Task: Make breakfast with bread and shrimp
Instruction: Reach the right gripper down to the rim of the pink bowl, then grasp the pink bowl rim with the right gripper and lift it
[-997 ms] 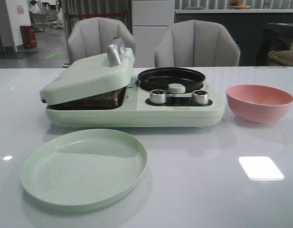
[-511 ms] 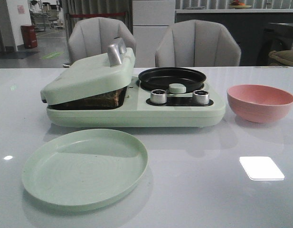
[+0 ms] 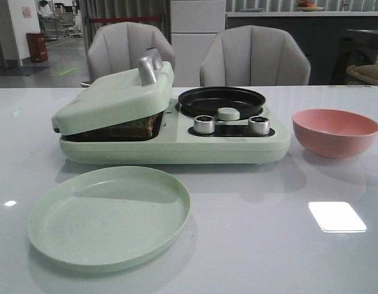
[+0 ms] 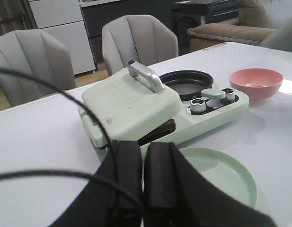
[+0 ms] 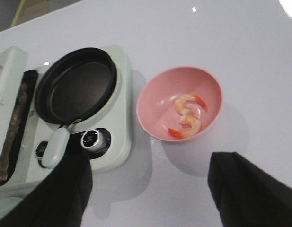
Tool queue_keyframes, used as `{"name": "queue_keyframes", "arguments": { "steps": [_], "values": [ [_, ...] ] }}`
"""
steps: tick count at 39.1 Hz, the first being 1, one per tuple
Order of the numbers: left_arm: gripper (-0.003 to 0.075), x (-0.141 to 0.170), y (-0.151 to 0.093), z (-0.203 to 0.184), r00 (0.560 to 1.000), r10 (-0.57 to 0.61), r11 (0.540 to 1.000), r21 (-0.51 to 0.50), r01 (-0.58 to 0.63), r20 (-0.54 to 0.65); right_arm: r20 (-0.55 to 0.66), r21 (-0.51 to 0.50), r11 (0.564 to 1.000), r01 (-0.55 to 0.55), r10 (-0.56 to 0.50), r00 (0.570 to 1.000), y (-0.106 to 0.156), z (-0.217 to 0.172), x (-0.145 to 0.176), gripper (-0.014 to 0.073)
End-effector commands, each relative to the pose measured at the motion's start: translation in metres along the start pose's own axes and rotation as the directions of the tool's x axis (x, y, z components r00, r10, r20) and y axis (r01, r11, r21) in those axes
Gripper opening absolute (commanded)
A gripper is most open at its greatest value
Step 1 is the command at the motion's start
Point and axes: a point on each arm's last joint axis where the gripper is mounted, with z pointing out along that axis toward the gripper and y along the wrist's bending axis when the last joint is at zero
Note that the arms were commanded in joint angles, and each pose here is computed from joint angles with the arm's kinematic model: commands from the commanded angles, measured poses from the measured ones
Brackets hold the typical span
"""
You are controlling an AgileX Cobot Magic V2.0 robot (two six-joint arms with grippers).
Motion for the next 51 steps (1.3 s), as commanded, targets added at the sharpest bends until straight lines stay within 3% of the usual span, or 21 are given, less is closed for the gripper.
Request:
{"name": "queue_keyframes", "arguments": {
  "steps": [1, 10, 17, 34, 43, 47, 51],
  "values": [
    [0.0114, -0.012, 0.003, -0.001, 0.997, -0.031, 0.999, -0.023, 0.033, 0.070, 0.021, 0.003, 0.996, -0.087, 0.087, 0.996, -0.009, 0.016, -0.026, 0.0602],
    [0.0114, -0.012, 0.003, -0.001, 0.997, -0.031, 0.999, -0.023, 0.033, 0.070, -0.108, 0.014, 0.978, -0.207, 0.207, 0.972, -0.043, 0.078, -0.050, 0.0602],
    [0.0114, -0.012, 0.003, -0.001, 0.997, -0.031, 0.999, -0.023, 0.033, 0.070, -0.166, 0.019, 0.993, -0.113, 0.115, 0.979, -0.057, 0.123, -0.057, 0.0602],
    [0.0114, -0.012, 0.003, -0.001, 0.997, -0.031, 0.999, -0.023, 0.033, 0.070, -0.242, 0.035, 0.995, -0.090, 0.096, 0.965, -0.090, 0.210, -0.062, 0.0602],
    [0.0114, -0.012, 0.003, -0.001, 0.997, -0.031, 0.999, -0.023, 0.033, 0.070, -0.330, -0.016, 0.998, -0.056, 0.047, 0.943, -0.091, 0.247, -0.054, 0.0601],
    [0.0114, -0.012, 0.003, -0.001, 0.997, -0.031, 0.999, -0.023, 0.033, 0.070, -0.350, -0.033, 0.998, -0.049, 0.035, 0.936, -0.088, 0.257, -0.051, 0.0535],
    [0.0114, -0.012, 0.003, -0.001, 0.997, -0.031, 0.999, -0.023, 0.033, 0.070, -0.350, -0.051, 0.998, -0.037, 0.017, 0.937, -0.081, 0.262, -0.053, 0.0342]
  ]
}}
